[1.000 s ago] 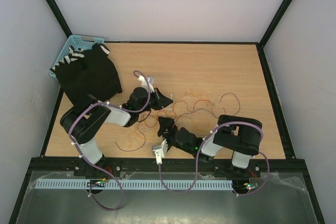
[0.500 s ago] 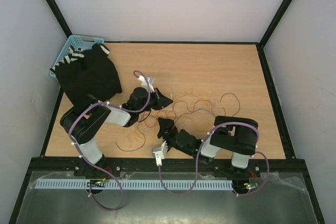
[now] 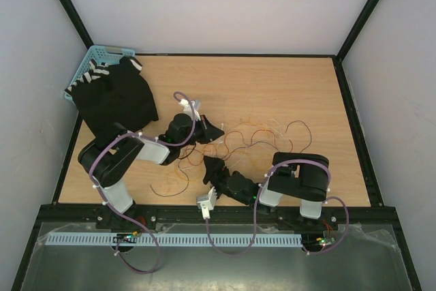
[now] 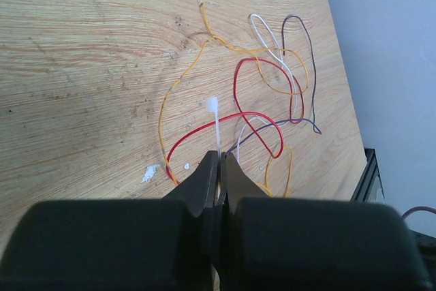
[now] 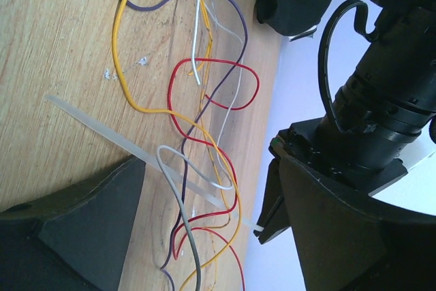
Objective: Zip-tie the wires
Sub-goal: Tie the cable at the center of the board.
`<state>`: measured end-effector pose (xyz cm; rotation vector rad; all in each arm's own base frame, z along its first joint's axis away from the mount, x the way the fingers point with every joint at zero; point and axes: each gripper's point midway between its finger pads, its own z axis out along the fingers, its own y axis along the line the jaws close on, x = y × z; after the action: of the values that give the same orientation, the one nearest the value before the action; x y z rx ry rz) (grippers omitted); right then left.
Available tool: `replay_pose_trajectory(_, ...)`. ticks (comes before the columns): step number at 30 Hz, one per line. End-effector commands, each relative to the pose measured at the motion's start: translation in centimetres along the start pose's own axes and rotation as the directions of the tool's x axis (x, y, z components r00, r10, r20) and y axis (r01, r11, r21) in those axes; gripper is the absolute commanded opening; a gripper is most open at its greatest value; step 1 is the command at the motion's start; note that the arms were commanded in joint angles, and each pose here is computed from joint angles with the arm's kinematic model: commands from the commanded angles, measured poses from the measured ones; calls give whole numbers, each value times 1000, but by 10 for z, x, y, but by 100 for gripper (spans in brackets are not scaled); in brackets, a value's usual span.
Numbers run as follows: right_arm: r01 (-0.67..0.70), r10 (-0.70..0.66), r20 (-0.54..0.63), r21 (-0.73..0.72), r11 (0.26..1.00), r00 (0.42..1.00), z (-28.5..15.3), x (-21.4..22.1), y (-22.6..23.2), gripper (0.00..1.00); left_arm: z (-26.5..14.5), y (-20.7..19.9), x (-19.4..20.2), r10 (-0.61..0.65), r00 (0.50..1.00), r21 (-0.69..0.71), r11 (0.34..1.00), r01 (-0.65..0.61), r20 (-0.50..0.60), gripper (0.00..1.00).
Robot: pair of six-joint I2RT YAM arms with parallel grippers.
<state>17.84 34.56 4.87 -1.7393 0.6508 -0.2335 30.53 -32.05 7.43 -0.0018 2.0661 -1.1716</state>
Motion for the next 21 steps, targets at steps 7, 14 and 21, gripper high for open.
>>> replay_pose_trajectory(7, 2, -1, 34, -48, 999, 999, -1, -9, 13, 69, 6, -10, -1, 19, 1000, 38, 999, -18, -15, 0)
replay_pose_trajectory(14, 1, 1, 41, -64, 998, 999, -1, -10, 17, 38, 6, -10, 2, 21, 999, 46, 999, -20, -30, 0)
replay_pose_trajectory(21, -11, 14, 54, -68, 998, 998, 0, -13, 18, 31, 7, -10, 3, 26, 999, 47, 999, -24, -34, 0)
